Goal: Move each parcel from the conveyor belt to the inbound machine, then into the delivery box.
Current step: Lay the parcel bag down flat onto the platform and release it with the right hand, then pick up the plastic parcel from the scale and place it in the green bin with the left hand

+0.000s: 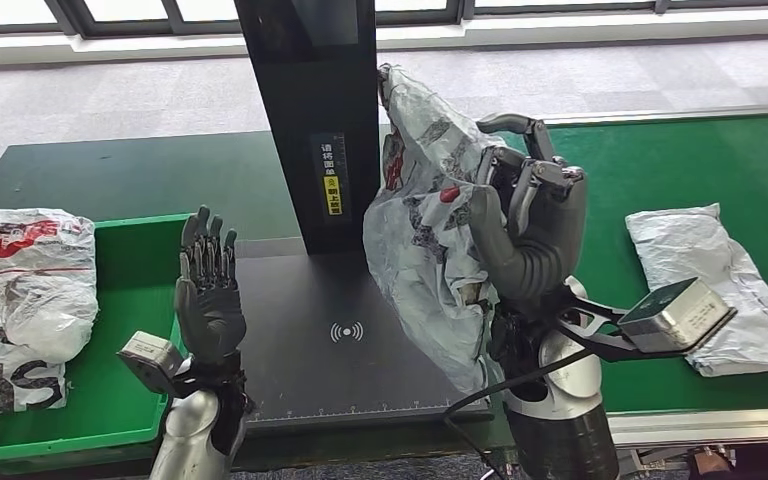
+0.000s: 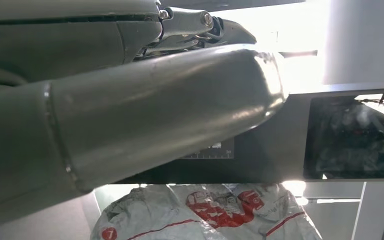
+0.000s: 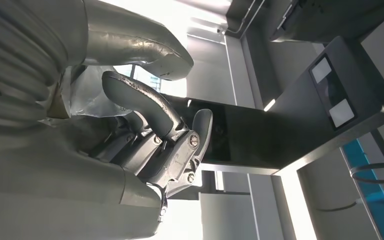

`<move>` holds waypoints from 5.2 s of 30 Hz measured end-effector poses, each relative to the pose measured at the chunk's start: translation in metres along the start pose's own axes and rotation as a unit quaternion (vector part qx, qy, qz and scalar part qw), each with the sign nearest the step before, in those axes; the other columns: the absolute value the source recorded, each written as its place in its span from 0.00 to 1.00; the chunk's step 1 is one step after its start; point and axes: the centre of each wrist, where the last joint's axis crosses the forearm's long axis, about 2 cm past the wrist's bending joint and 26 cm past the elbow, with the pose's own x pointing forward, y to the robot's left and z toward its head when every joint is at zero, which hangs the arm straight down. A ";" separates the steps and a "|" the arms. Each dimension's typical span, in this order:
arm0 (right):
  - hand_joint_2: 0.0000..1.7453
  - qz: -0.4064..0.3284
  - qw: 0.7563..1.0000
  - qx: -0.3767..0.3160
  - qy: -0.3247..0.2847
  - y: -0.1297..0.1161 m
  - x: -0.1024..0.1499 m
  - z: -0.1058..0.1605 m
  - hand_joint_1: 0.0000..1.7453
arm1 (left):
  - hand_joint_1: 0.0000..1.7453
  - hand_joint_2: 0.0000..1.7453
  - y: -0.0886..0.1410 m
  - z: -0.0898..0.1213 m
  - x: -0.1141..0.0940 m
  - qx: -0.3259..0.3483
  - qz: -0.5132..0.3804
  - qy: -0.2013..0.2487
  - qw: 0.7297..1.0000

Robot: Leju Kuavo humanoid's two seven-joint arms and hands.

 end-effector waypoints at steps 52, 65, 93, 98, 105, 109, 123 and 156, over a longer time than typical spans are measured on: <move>1.00 -0.082 0.892 -0.042 0.444 0.039 -0.019 0.230 0.00 | 0.00 0.00 0.003 0.014 -0.001 -0.003 -0.034 0.006 0.999; 0.00 -0.068 0.880 -0.005 0.469 0.047 -0.020 0.239 0.00 | 0.00 0.00 -0.008 0.013 0.001 -0.040 -0.029 0.004 0.999; 1.00 0.231 0.933 -0.072 0.267 0.031 0.072 0.206 0.00 | 0.00 0.00 -0.021 0.033 0.005 -0.049 -0.057 0.056 0.996; 1.00 0.239 0.933 -0.078 0.257 0.028 0.073 0.204 0.00 | 0.00 0.25 -0.023 0.035 0.003 -0.066 -0.082 0.051 0.993; 1.00 0.266 0.934 -0.130 0.199 0.021 0.083 0.183 0.00 | 0.00 1.00 -0.032 0.032 -0.008 -0.197 -0.354 0.080 0.911; 1.00 0.266 0.938 -0.129 0.182 0.020 0.087 0.175 0.00 | 0.00 1.00 -0.047 0.040 -0.024 -0.265 -0.506 0.095 0.815; 1.00 0.252 0.943 -0.130 0.174 0.021 0.096 0.172 0.00 | 1.00 1.00 -0.052 0.054 -0.066 -0.377 -0.565 0.153 0.717; 1.00 0.214 0.951 -0.138 0.178 0.022 0.097 0.174 0.00 | 1.00 1.00 -0.062 0.044 -0.044 -0.270 -0.553 0.013 0.788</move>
